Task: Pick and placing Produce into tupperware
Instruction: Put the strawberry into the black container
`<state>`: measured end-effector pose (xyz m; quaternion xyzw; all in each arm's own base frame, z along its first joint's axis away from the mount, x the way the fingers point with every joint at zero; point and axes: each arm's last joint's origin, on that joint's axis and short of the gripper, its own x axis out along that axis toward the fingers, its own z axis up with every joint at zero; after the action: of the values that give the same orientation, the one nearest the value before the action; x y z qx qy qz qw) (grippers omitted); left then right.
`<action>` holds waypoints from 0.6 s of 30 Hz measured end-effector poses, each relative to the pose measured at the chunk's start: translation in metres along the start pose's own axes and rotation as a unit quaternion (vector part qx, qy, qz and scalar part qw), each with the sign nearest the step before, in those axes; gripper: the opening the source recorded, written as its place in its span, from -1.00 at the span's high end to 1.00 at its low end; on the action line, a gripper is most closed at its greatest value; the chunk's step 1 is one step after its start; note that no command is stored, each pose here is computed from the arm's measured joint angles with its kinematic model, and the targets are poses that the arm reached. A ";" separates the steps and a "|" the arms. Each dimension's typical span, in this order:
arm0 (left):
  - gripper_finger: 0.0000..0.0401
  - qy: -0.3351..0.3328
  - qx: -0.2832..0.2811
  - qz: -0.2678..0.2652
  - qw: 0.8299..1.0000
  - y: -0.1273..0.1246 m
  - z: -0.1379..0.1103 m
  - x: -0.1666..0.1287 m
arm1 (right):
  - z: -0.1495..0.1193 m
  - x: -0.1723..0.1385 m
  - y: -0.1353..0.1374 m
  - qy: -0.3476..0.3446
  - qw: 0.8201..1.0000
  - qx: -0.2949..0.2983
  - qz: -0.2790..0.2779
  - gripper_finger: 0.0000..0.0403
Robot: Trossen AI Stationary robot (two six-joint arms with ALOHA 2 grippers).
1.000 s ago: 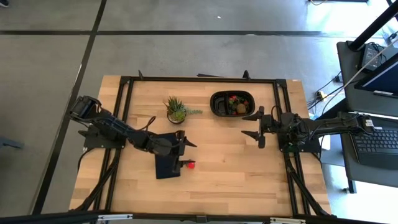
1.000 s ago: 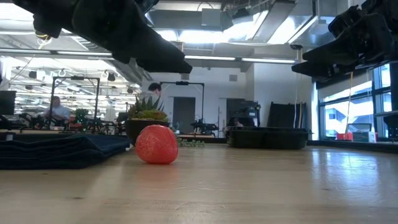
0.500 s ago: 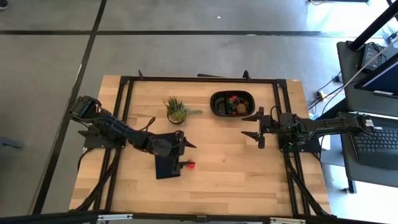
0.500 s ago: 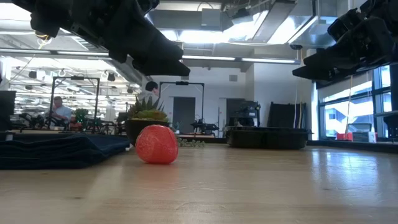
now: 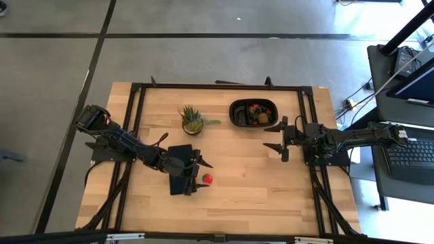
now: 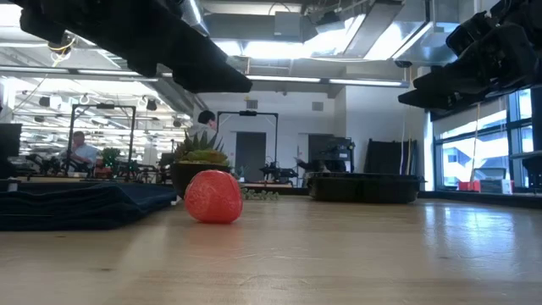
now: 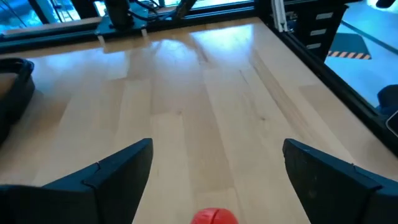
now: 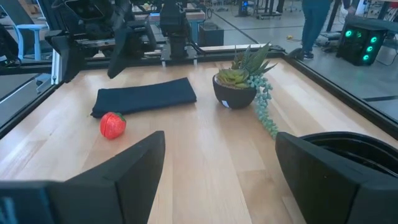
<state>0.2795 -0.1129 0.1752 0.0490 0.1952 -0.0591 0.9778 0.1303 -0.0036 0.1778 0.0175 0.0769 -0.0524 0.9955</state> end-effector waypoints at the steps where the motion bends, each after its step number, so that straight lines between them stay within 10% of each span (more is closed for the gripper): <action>1: -0.76 0.000 -0.001 -0.002 1.000 -0.001 0.000 0.000 | 0.000 0.000 0.000 0.000 1.000 0.000 0.000 -0.52; 18: -0.74 0.027 -0.046 0.011 0.998 -0.001 -0.005 0.000 | 0.000 0.000 0.000 0.001 1.000 0.001 0.000 -0.52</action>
<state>0.2769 -0.1128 0.1703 0.0074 0.2237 -0.0374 0.9739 0.1303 -0.0036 0.1776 0.0182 0.0780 -0.0525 0.9954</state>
